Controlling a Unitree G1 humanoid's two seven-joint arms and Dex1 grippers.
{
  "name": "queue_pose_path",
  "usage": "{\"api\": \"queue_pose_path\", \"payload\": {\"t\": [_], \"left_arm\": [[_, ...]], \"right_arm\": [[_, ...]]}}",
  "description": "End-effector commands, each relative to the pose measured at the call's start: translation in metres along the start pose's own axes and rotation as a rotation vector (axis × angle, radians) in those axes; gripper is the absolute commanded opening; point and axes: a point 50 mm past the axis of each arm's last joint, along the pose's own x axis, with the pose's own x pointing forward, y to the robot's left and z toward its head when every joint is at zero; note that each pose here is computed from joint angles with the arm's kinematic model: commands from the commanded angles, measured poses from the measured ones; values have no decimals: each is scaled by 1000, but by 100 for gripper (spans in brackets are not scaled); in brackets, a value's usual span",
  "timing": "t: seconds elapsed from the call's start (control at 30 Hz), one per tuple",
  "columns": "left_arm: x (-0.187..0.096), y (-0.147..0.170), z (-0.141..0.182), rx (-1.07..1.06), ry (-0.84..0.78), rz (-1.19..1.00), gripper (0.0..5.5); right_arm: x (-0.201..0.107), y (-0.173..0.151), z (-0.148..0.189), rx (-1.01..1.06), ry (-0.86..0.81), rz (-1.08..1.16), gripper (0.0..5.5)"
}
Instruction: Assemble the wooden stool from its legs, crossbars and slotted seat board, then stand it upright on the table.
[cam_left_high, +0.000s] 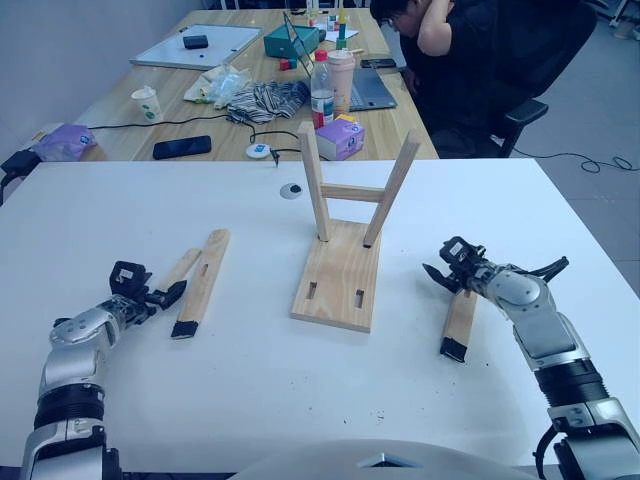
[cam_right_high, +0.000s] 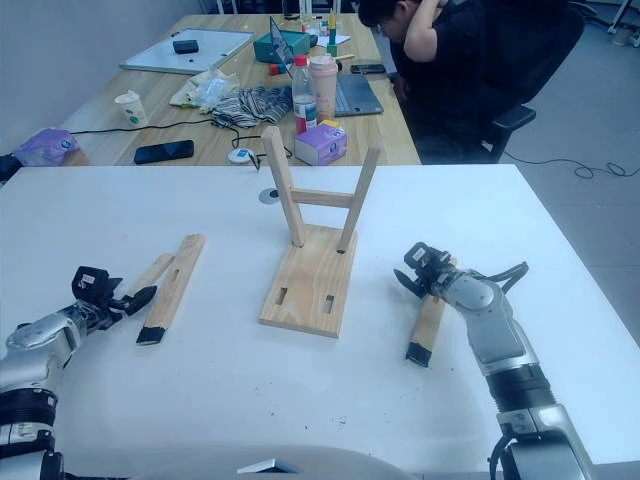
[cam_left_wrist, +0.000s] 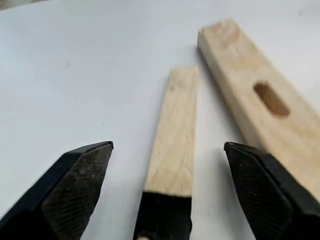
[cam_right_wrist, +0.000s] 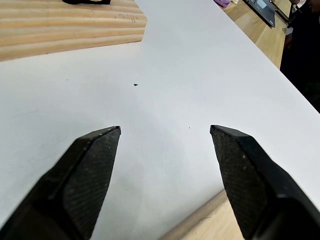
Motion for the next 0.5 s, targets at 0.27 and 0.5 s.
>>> {"api": "queue_pose_path", "payload": {"t": [0.27,0.5], "left_arm": [[-2,-3,-22,36,109,-49,271],[0,-6,-24,6,110,-65,154]], "right_arm": [[4,4,2,-8,-11,6,337],[4,0,3,-10,-19,-18,337]]}}
